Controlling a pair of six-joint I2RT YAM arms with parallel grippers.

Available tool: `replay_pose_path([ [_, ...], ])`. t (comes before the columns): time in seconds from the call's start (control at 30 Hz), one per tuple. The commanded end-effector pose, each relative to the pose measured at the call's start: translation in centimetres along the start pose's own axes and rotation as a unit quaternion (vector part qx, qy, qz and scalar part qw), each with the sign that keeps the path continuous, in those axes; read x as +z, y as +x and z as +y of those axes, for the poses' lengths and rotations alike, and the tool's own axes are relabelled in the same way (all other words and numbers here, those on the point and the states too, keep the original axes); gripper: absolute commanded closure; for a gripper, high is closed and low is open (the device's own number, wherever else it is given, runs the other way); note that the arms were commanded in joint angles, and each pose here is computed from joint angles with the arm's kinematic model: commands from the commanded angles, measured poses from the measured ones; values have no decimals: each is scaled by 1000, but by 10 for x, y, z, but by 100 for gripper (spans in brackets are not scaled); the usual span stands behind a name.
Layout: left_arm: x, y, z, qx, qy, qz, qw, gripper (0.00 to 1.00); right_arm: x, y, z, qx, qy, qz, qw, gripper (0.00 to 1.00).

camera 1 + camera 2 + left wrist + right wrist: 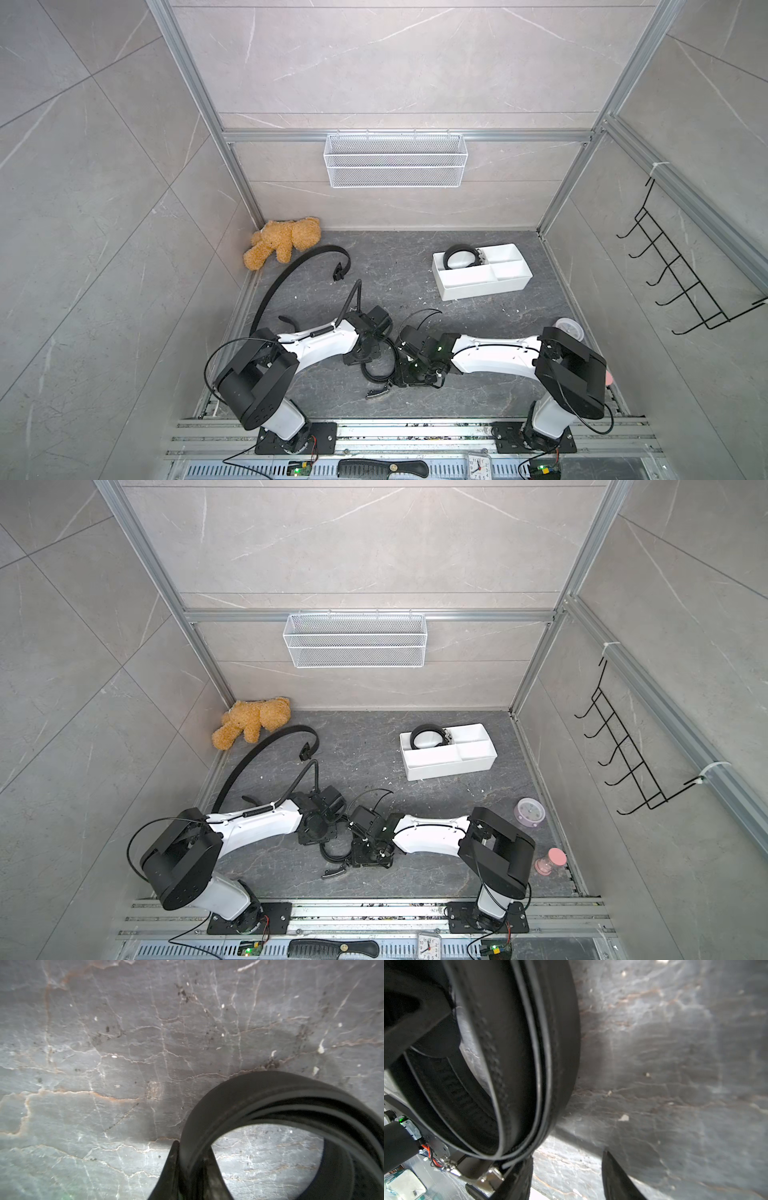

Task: Place the belts into the storage roll
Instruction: Roll the belt at the center of the board, then pick up the belt from the center of the board.

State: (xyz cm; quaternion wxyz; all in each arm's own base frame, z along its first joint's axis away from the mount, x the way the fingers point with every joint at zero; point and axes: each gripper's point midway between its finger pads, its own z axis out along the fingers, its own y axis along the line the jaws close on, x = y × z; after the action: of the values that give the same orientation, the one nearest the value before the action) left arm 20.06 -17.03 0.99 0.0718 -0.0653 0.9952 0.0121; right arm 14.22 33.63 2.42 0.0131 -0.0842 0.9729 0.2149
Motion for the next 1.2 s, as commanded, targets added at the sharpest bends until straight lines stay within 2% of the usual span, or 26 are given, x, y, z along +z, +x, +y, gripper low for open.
replay_pose_path([
  [0.0,52,34,-43,23,71,91,993,100,-1,-3,-11,9,24,-13,1000,45],
  [0.13,55,31,-65,13,88,101,991,100,-12,0,-33,18,47,-18,999,45],
  [0.37,57,42,-96,15,119,107,987,100,-19,1,-55,30,49,-30,998,45],
  [0.53,51,45,-95,20,118,110,987,100,-20,-6,-45,20,33,-40,998,46],
  [0.63,50,46,-86,15,107,105,989,100,-33,-16,-36,13,22,-68,997,44],
  [0.8,48,45,-81,5,105,100,989,100,-51,-27,-19,25,5,-104,994,34],
  [1.0,48,46,-79,2,104,99,990,100,-39,-22,8,76,10,-124,989,27],
  [1.17,46,46,-78,5,105,98,990,100,-28,-25,8,102,18,-142,984,24],
])
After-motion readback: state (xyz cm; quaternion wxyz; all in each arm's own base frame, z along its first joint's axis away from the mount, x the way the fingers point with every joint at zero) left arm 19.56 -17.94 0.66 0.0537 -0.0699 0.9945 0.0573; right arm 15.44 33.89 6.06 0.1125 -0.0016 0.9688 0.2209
